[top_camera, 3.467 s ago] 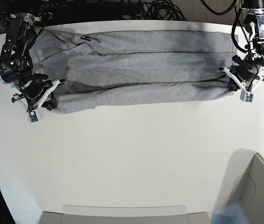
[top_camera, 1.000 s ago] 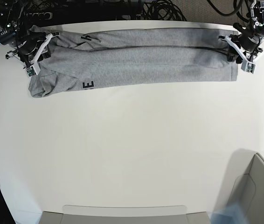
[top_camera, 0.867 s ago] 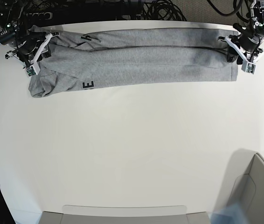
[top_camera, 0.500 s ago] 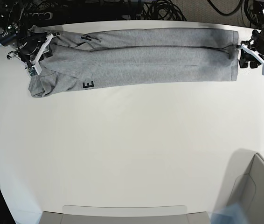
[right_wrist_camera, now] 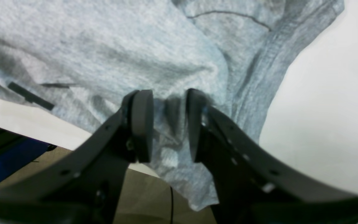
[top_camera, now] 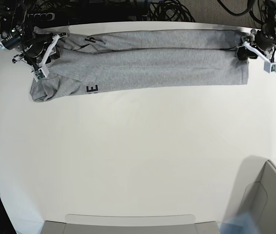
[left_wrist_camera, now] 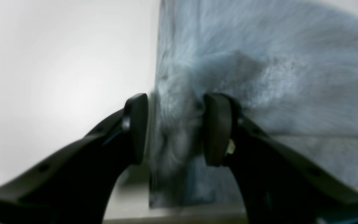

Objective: Fold the T-shirt properly
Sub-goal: 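Release the hem and reposition the left gripper at the shirt's end, then grasp the strip end with the left gripper and fold it toward the right gripper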

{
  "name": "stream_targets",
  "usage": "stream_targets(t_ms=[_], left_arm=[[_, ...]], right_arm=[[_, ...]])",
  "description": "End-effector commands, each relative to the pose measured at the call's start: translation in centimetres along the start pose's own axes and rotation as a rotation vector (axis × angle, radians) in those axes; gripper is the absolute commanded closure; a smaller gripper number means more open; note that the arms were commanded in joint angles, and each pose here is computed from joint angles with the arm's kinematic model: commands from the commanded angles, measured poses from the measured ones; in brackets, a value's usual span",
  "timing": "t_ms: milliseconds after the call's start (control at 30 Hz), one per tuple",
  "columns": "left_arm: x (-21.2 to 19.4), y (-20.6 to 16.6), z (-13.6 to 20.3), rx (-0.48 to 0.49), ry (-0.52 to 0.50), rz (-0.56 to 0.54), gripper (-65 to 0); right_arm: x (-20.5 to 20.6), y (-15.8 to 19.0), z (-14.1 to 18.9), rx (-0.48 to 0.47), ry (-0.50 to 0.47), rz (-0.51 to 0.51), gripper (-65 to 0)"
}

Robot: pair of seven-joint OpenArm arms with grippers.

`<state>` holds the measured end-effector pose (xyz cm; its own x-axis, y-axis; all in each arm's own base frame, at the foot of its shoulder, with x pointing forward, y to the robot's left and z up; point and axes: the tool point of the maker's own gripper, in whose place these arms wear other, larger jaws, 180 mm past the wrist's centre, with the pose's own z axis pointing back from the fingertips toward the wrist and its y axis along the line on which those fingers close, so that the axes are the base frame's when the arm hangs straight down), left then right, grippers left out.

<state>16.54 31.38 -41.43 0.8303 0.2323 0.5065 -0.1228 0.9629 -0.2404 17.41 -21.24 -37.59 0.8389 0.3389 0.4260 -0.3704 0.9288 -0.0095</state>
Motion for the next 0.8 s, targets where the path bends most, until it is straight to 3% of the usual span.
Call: stream_targets(t_ms=[0, 133, 333, 400, 567, 767], left_arm=[[0.7, 0.2, 0.2, -0.004, 0.003, -0.034, -29.2], [-0.1, -1.1, -0.3, -0.062, 0.032, -0.077, -29.1], [-1.8, 0.1, -1.3, -0.056, 0.082, -0.034, -27.5], [-2.0, -0.8, -1.2, -0.108, 0.087, -0.075, -22.8], [-2.7, -1.7, -1.0, -0.17, 0.13, -0.146, 0.0], [-0.2, -0.5, -1.5, -0.142, 0.078, -0.132, 0.0]], right_arm=[[0.7, -0.3, 0.4, -0.006, -0.026, 0.023, -19.3], [0.8, -0.3, 0.4, -0.007, -0.029, 0.023, -19.3], [0.8, -0.4, 0.4, -0.007, -0.028, 0.025, -19.3], [0.9, -0.5, 0.4, -0.009, -0.03, 0.024, -19.3], [1.3, -0.6, 0.4, -0.013, -0.04, 0.026, -19.3], [1.7, -0.6, 0.4, -0.015, -0.052, 0.022, -19.3]])
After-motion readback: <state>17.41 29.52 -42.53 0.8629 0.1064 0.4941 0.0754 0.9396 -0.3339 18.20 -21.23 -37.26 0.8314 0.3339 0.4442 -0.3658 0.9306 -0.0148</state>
